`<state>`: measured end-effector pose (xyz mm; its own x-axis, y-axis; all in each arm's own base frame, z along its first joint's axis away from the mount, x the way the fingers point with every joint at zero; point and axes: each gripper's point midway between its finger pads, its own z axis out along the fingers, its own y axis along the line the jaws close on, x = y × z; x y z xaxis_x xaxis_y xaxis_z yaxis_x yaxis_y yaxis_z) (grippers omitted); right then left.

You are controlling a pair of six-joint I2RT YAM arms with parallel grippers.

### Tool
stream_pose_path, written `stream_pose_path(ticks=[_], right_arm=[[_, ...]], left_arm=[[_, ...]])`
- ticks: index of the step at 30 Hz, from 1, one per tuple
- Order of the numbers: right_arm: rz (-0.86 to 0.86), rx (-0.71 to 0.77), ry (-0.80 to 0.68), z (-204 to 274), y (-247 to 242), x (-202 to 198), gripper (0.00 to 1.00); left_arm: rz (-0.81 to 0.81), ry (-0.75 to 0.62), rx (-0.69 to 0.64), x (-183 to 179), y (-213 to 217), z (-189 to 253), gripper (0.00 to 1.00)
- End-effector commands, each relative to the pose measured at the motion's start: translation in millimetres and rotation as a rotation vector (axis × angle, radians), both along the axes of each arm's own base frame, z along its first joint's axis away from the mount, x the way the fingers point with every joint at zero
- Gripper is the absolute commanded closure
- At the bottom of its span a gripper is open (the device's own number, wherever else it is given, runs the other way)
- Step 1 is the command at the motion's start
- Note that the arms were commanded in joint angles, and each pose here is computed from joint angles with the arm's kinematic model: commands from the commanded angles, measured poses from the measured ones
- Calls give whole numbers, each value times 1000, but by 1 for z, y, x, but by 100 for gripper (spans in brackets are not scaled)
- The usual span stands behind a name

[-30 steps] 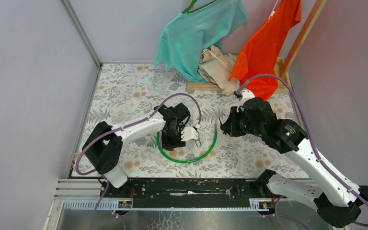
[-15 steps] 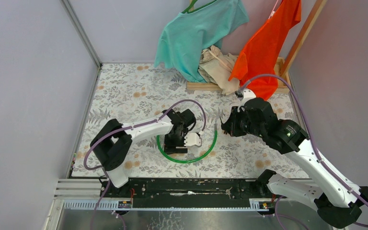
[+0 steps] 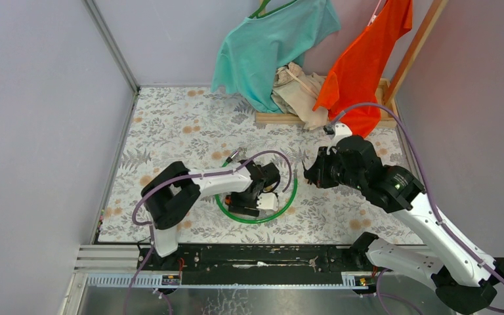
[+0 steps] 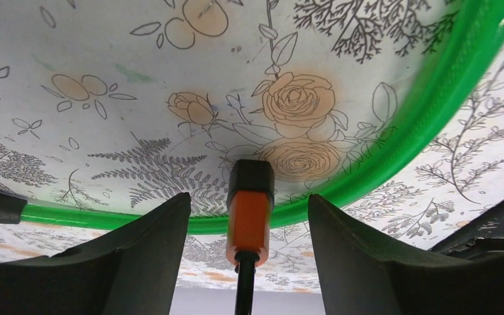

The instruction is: Unlock with the key

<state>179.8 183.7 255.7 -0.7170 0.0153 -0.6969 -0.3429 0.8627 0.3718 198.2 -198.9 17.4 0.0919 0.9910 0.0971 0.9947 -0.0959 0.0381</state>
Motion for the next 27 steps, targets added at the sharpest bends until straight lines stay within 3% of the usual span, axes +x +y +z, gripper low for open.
stream_pose_path(ticks=[1,12,23,27], right_arm=[[-8,25,-41,11,-2,0,100],[-7,31,-49,14,-4,-1,100],[-5,24,-51,15,-6,-3,100],[-5,23,-51,15,-5,-2,100]], left_arm=[[-14,-49,66,10,5,4,29],[-25,-2,173,11,11,3,37],[-38,30,247,4,26,-2,40],[-32,7,259,8,26,-2,51]])
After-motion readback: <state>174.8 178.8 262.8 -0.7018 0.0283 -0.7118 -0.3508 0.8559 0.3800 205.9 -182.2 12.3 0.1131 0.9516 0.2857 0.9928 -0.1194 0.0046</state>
